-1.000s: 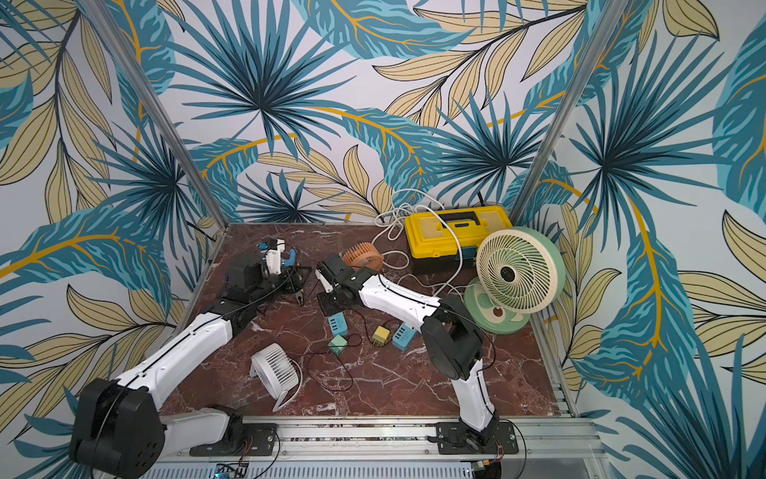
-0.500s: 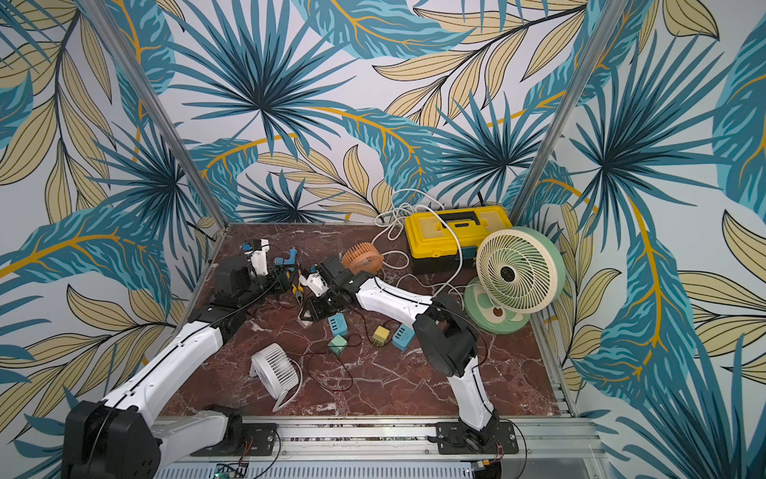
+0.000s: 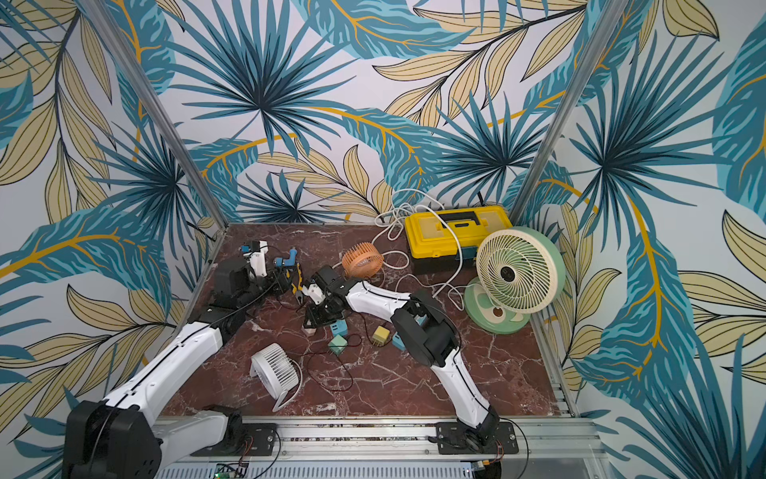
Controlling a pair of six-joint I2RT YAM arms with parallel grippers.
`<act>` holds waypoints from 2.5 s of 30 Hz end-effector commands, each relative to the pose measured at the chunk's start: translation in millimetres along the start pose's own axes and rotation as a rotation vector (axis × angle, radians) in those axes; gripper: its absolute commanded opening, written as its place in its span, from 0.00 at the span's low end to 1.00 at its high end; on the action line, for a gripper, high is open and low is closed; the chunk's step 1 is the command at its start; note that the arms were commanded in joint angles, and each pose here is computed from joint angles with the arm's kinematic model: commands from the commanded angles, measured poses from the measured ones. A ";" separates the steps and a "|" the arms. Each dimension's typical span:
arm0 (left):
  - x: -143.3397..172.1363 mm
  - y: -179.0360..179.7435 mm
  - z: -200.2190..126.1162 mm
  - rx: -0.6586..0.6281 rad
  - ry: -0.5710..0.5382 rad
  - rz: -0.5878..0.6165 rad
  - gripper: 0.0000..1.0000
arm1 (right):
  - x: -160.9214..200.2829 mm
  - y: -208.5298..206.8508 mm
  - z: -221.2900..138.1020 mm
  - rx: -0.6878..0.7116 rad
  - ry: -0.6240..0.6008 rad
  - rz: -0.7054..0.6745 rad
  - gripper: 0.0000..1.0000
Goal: Unplug the desk fan from the power strip
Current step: Place the plug at the center of the board, then reset both arms
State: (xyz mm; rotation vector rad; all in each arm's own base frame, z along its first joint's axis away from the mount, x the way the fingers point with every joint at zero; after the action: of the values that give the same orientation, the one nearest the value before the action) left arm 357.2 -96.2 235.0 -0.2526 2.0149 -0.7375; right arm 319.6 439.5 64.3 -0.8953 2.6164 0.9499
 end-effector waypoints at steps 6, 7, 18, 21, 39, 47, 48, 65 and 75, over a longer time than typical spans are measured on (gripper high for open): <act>-0.7 14.3 4.0 -0.047 -0.005 0.010 0.44 | -8.5 -2.6 -33.6 0.101 -0.050 -0.022 0.63; -0.1 16.5 4.9 -0.057 -0.003 0.012 0.44 | -9.0 -1.6 -38.7 0.106 -0.059 -0.023 0.64; 1.4 52.1 11.9 -0.228 0.007 0.097 0.47 | -20.2 -32.6 -160.2 0.264 -0.290 -0.017 0.69; 2.8 64.0 12.4 -0.277 -0.003 0.127 0.50 | -10.0 -55.5 -191.5 0.324 -0.350 0.025 0.71; 6.8 101.2 16.4 -0.327 -0.103 0.256 1.00 | 94.4 -213.5 -327.5 0.866 -0.626 0.113 0.99; 21.0 102.4 11.1 -0.261 -0.193 0.386 1.00 | 127.9 -265.4 -341.8 1.006 -0.687 0.146 0.99; 24.6 102.8 12.1 -0.247 -0.199 0.398 1.00 | 131.3 -270.0 -341.9 1.022 -0.693 0.147 0.99; 45.2 83.1 11.0 -0.110 -0.245 0.488 1.00 | 137.9 -267.3 -342.5 1.066 -0.889 0.045 1.00; 49.8 77.7 4.7 -0.158 -0.291 0.532 1.00 | 138.8 -277.9 -320.8 1.055 -0.876 0.019 1.00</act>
State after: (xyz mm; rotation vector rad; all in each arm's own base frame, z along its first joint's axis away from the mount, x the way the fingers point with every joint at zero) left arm 347.5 -62.6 141.7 0.0938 1.8094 -0.2407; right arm 380.2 0.0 106.8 -0.1067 1.9323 -0.1235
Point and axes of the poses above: each gripper's point midway between its finger pads, its own z axis out along the fingers, its own y axis along the line the jaws close on, x = y × z, the point moved 2 cm from there along -z, back along the fingers, and after that the axes turned 7 degrees about -z, right-handed, at the moved point
